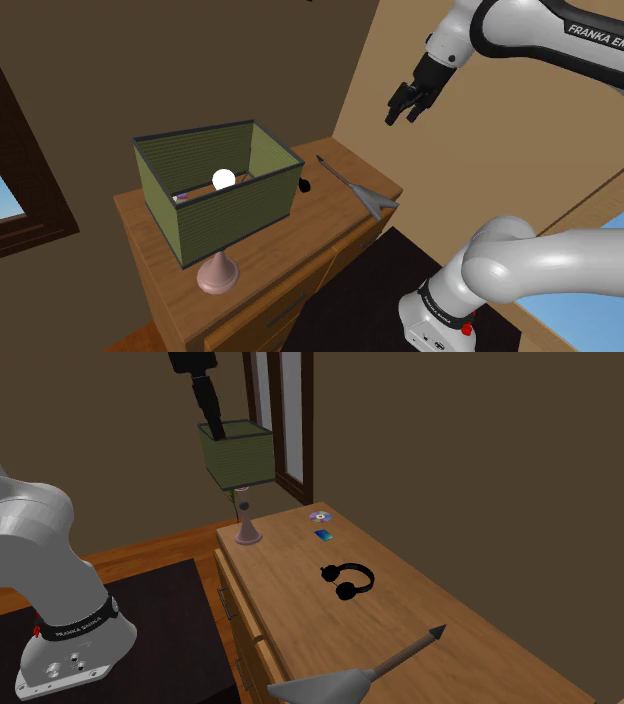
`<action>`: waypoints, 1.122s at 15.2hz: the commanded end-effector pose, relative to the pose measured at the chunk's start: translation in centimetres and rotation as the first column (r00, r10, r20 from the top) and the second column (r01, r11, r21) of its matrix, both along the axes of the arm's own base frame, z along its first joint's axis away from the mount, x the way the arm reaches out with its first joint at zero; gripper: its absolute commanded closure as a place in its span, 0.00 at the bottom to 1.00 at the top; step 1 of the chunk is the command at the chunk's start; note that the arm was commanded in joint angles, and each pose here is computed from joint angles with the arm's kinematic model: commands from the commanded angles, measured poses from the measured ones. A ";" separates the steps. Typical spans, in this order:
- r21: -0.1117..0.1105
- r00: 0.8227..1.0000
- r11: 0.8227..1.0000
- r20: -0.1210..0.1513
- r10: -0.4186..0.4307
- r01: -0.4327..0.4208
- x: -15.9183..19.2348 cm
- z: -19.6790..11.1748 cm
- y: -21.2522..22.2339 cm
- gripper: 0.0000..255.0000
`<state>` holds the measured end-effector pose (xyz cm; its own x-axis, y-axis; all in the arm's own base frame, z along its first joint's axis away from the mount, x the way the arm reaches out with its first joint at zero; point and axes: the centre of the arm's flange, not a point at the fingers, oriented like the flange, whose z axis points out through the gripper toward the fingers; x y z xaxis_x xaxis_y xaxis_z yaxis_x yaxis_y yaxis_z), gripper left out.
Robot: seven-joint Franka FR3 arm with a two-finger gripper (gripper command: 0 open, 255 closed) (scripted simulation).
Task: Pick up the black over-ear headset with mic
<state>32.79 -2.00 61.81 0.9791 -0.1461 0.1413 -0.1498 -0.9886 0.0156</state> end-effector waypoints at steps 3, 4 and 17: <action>0.003 1.000 1.000 -0.003 0.001 -0.001 1.6 -2.1 -0.1 0.00; 0.004 1.000 1.000 -0.004 0.001 -0.001 2.4 -3.2 -0.1 0.00; 0.024 1.000 1.000 -0.021 0.007 -0.006 12.6 -17.1 -0.6 0.00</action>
